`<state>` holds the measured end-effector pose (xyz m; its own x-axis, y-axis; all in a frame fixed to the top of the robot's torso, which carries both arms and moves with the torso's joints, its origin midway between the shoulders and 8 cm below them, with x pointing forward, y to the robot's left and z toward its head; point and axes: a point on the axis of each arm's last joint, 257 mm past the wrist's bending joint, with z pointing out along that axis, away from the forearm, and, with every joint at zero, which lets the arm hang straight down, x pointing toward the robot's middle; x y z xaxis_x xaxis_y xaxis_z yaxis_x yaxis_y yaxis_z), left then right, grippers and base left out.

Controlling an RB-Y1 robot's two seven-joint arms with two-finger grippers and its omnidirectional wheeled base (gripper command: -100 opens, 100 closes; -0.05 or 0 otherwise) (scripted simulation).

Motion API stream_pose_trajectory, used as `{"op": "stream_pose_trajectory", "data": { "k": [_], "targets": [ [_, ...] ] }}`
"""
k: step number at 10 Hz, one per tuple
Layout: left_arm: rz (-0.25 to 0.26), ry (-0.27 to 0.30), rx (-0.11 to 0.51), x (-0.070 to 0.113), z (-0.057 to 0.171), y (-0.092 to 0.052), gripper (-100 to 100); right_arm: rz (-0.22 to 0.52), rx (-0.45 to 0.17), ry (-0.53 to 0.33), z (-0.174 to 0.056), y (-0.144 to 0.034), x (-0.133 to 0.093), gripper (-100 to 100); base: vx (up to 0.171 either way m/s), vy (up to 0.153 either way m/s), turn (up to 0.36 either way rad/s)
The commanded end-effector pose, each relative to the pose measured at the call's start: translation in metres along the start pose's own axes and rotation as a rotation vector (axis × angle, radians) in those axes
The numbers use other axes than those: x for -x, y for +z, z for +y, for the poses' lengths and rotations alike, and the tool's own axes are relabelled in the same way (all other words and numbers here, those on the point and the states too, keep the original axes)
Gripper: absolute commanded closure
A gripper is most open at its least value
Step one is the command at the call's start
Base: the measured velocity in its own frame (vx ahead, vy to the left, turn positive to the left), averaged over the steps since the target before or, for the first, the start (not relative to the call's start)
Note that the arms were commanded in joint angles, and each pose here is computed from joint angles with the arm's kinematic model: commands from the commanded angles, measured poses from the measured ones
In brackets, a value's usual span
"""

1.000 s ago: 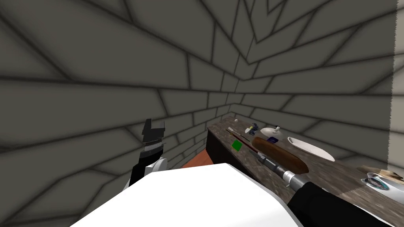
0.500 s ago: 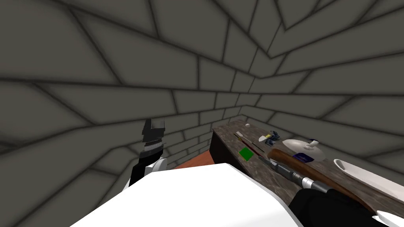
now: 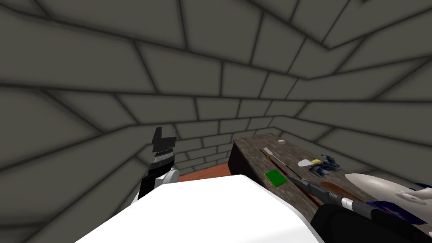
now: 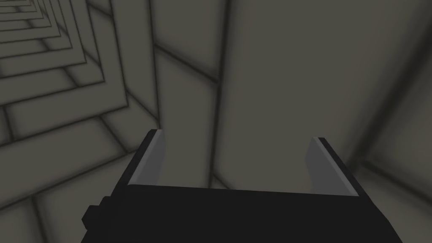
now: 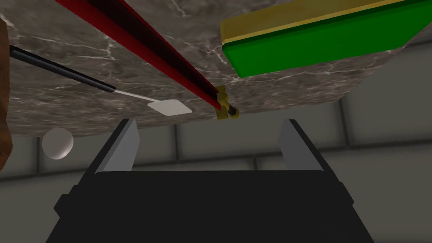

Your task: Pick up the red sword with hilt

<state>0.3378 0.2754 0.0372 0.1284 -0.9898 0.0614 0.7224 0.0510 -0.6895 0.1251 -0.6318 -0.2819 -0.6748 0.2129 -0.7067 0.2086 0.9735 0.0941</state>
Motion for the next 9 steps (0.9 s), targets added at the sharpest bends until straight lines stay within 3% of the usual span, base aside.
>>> {"op": "stream_pose_trajectory", "data": {
  "k": [1, 2, 3, 9],
  "targets": [
    [0.0, 0.0, 0.0, 0.0, 0.0, 0.0, 0, 0.067, -0.028, -0.01, -0.017, -0.01, -0.016, -100, -0.011, -0.017, 0.366],
    [0.0, 0.0, 0.0, 0.0, 0.0, 0.0, 0, 0.125, -0.051, -0.012, -0.029, -0.018, -0.031, -100, -0.02, -0.028, 0.482],
    [0.0, 0.0, 0.0, 0.0, 0.0, 0.0, 0, 0.125, -0.051, -0.012, -0.029, -0.018, -0.031, -100, -0.018, -0.027, 0.347],
    [0.0, 0.0, 0.0, 0.0, 0.0, 0.0, 0, 0.429, -0.154, 0.021, -0.075, -0.073, -0.117, -100, -0.021, -0.02, 0.424]
  ]
}}
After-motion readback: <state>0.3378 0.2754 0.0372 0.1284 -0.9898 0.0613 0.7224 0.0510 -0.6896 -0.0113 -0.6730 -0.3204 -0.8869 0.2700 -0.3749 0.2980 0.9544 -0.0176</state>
